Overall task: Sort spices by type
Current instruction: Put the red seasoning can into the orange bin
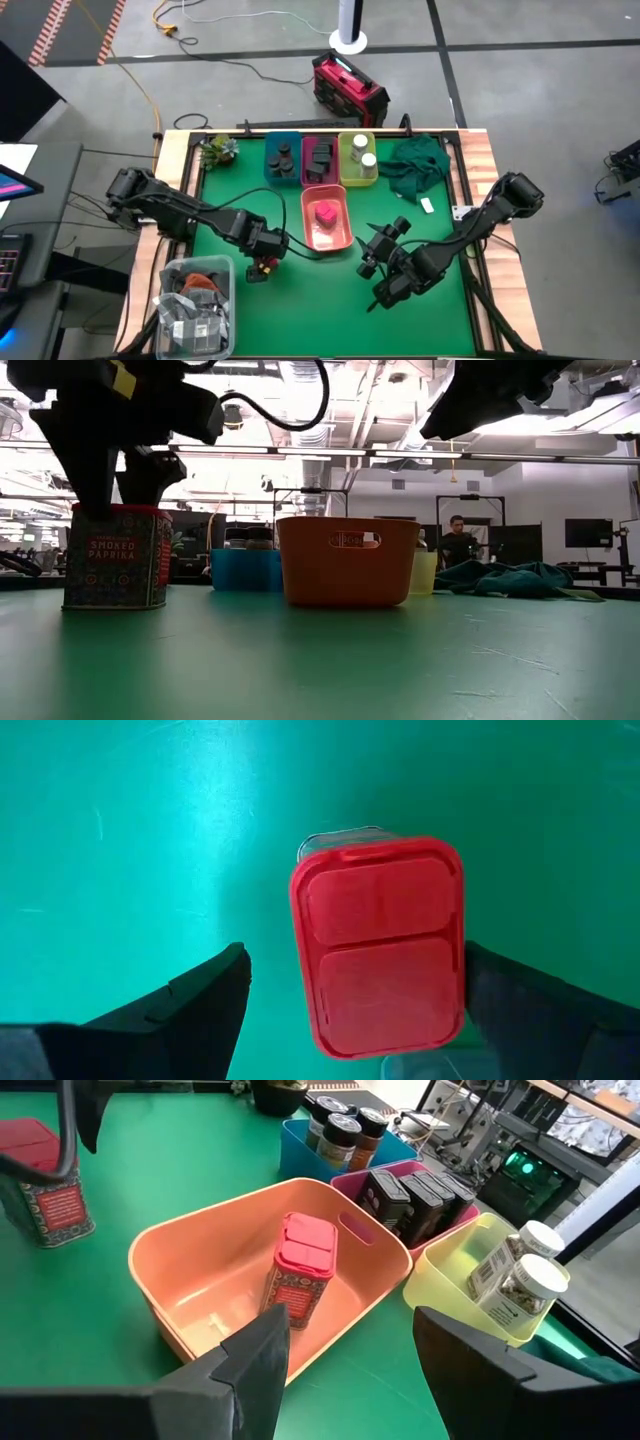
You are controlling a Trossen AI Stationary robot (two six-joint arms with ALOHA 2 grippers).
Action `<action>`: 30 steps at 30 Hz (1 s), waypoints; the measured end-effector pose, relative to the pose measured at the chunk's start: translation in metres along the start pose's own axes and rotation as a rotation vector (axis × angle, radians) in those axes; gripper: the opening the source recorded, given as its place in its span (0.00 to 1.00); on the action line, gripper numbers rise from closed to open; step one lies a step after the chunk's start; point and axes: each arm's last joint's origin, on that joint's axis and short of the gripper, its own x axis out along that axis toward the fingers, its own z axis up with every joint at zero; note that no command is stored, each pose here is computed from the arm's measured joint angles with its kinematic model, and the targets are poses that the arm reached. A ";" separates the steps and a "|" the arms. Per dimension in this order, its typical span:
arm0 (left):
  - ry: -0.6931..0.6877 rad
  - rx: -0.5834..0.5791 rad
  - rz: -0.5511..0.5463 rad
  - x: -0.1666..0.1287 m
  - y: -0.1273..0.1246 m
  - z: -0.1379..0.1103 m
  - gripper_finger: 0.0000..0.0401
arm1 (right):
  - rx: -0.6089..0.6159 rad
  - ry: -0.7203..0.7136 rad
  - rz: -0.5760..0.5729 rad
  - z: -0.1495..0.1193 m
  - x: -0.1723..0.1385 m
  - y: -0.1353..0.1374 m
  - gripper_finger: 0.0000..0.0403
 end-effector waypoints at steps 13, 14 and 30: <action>-0.033 0.005 0.019 0.016 0.003 -0.004 0.73 | -0.005 -0.006 -0.004 0.000 0.001 0.000 0.61; -0.036 0.011 0.019 0.016 0.003 -0.004 0.69 | -0.006 -0.009 -0.007 0.001 0.001 0.000 0.61; -0.143 0.170 -0.014 -0.051 0.004 0.033 0.51 | -0.003 -0.011 -0.007 0.001 0.001 0.000 0.61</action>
